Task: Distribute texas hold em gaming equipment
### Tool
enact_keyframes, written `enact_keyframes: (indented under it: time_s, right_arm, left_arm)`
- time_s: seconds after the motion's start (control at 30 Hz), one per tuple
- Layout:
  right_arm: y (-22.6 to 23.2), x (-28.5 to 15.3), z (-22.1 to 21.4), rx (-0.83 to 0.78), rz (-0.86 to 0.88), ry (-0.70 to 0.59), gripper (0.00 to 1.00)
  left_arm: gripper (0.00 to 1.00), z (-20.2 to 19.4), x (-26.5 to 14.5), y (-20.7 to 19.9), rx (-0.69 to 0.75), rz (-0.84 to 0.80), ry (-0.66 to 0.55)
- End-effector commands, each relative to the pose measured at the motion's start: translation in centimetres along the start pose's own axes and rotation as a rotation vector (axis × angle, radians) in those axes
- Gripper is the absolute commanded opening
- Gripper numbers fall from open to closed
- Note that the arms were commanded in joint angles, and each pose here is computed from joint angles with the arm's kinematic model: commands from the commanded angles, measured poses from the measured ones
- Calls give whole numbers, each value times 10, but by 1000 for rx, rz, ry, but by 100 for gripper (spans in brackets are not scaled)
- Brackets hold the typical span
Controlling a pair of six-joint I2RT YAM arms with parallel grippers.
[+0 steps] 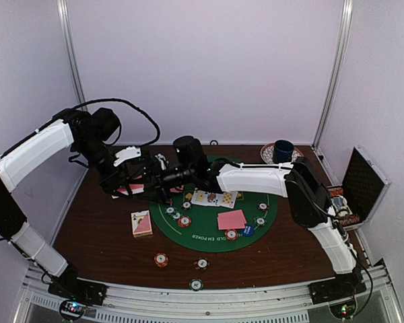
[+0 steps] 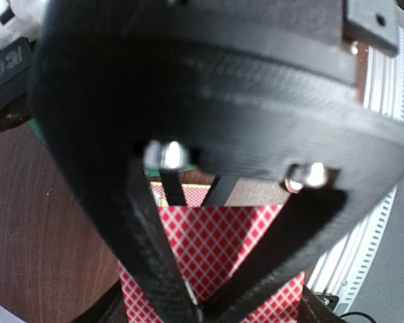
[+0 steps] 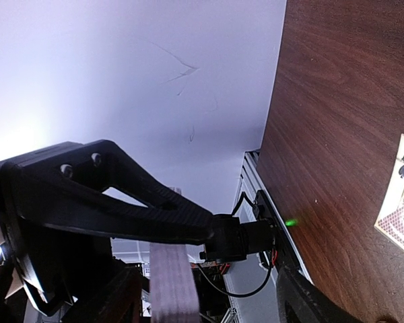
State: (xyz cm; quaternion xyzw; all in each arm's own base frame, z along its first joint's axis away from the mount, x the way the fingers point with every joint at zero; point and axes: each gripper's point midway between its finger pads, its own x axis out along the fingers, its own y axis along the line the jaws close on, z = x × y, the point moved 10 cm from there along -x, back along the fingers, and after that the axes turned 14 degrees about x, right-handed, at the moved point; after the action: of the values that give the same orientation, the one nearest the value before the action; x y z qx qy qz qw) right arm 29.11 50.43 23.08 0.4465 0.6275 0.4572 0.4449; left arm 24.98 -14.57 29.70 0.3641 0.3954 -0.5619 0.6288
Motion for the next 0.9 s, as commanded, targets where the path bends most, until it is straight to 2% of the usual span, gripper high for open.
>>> enact_keyframes:
  time_s: [0.0, 0.4, 0.6, 0.87]
  right_arm:
    - [-7, 1, 2, -2, -6, 26, 70]
    - [-6, -28, 5, -7, -28, -20, 62]
    - [13, -33, -1, -41, 13, -15, 57]
    - [33, -40, -8, -64, 44, 0, 34]
  left_arm:
    - [0, 3, -7, -3, 32, 14, -39]
    - [0, 3, -9, -5, 39, 17, -42]
    - [0, 2, -7, -5, 37, 13, -37]
    - [0, 2, -7, -5, 37, 13, -36]
